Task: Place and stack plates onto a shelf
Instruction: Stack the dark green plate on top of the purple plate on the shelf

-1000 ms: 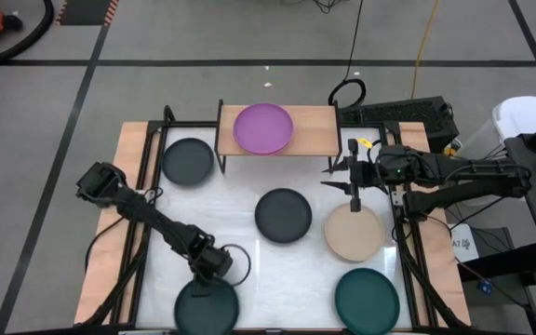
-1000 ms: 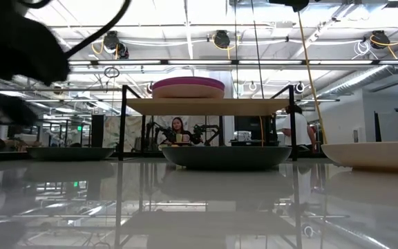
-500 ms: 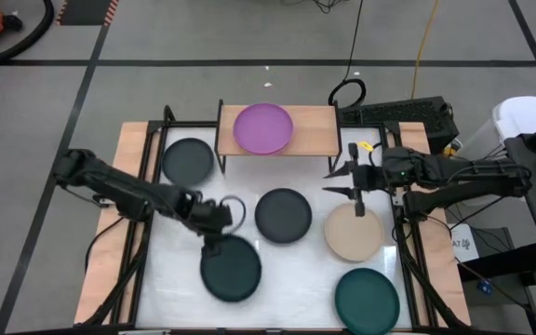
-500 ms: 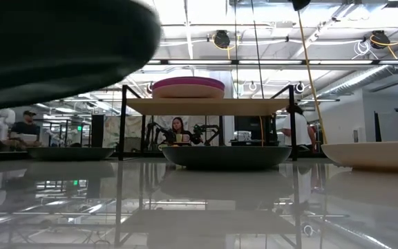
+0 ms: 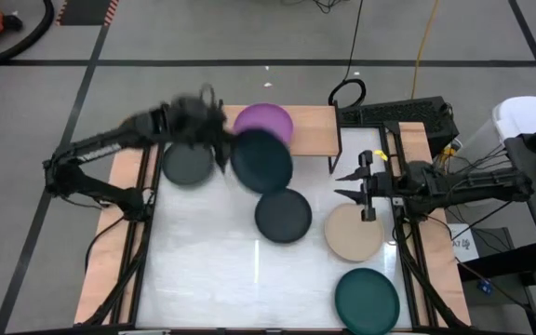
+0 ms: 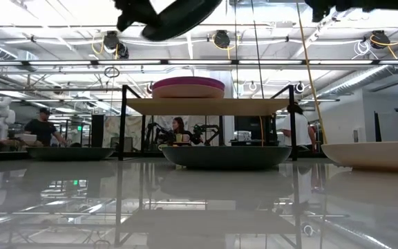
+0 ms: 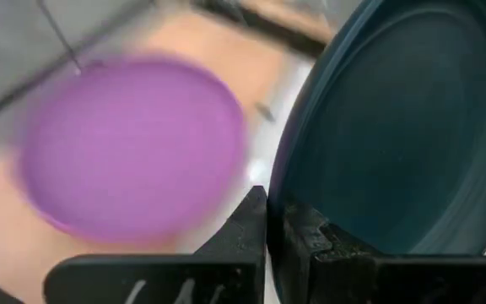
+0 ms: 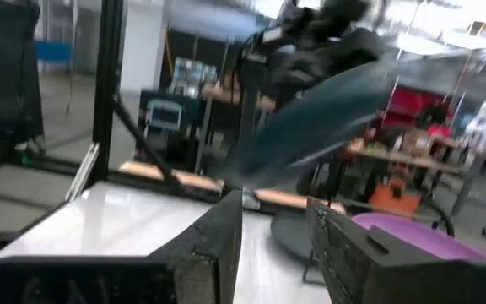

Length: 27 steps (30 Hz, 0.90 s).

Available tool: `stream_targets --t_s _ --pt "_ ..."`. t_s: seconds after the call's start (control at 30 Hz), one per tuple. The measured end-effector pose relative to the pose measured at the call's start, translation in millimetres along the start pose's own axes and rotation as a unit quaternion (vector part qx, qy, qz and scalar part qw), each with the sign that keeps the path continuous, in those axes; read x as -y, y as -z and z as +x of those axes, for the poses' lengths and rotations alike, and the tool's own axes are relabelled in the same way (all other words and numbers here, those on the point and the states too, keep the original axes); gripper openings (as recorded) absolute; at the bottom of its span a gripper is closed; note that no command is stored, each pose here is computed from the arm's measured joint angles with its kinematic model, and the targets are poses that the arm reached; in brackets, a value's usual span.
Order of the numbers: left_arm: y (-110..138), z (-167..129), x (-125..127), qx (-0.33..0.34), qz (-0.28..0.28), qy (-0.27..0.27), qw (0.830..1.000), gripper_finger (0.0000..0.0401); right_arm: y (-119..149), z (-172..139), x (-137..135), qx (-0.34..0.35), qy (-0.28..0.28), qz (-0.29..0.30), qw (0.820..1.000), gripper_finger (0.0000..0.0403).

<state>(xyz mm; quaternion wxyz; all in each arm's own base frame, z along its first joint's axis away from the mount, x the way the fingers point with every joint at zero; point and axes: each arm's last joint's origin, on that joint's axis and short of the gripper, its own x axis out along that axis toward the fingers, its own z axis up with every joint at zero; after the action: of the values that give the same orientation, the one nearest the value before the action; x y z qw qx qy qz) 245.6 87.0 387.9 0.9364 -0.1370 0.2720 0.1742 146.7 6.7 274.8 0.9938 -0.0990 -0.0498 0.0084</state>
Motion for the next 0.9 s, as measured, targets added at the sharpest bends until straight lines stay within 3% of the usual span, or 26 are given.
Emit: stream_targets --t_s 0.17,0.33,0.63,0.9 --pt "-38.5 0.5 -51.3 0.011 -0.041 -0.001 0.999 0.0009 23.4 -4.4 -4.6 0.029 0.007 0.0 1.0 0.0116" --pt "-50.0 27.9 -98.9 -0.057 -0.084 -0.004 0.995 0.0009 31.5 -6.2 -5.0 0.031 0.028 -0.016 0.999 0.0116" --pt "-48.1 70.5 -165.1 -0.131 -0.142 -0.016 0.981 0.0009 32.5 -6.5 -4.7 0.026 0.035 -0.009 0.999 0.0116" --pt "-28.0 94.4 -186.9 -0.2 -0.173 -0.01 0.964 0.0009 32.5 -6.5 -4.7 0.026 0.035 -0.009 0.999 0.0116"
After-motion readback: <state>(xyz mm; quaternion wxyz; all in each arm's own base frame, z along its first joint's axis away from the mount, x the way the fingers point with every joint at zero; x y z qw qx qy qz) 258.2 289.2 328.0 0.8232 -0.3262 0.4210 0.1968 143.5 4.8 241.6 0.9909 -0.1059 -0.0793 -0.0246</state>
